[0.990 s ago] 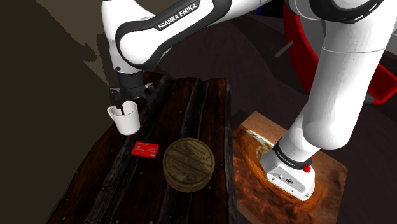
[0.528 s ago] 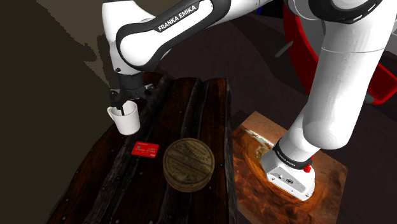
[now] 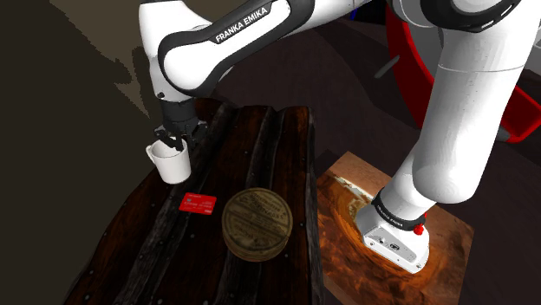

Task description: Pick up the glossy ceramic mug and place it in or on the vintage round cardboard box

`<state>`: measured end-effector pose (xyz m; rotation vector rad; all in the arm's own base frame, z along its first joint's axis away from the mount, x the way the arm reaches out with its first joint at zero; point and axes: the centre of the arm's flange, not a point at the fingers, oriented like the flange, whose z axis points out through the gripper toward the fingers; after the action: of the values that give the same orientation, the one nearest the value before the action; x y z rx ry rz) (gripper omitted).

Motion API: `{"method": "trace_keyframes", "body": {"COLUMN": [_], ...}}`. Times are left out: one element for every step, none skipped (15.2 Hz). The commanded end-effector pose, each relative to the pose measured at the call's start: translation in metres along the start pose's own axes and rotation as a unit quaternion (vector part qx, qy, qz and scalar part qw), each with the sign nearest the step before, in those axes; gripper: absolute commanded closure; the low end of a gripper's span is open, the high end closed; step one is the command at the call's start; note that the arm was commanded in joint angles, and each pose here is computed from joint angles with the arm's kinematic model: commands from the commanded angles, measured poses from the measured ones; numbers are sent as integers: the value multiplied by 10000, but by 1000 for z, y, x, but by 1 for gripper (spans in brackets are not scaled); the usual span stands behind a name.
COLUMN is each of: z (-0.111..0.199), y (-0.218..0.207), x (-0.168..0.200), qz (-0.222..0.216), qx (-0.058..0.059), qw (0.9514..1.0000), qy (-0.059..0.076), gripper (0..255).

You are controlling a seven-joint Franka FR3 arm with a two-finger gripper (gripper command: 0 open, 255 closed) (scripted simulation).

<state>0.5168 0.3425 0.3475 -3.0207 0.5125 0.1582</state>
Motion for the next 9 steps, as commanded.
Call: {"method": "trace_keyframes", "body": {"z": [0,0,-5,-10,-16,-21,-26,-31,-37], "y": [0,0,0,-1,-1,-1,-2,-2,-2], "x": [0,0,-1,-1,-2,-3,-3,-4,-4], "qz": [-1,-1,-1,-1,-1,-1,-1,-1,-1], "qx": [0,0,0,0,0,0,0,0,0], "qw": [10000,10000,10000,10000,10000,10000,10000,10000,10000], "qy": [-1,-1,-1,-1,-1,-1,-1,-1,-1], "gripper": [255,255,255,255,255,255,255,255,255]}}
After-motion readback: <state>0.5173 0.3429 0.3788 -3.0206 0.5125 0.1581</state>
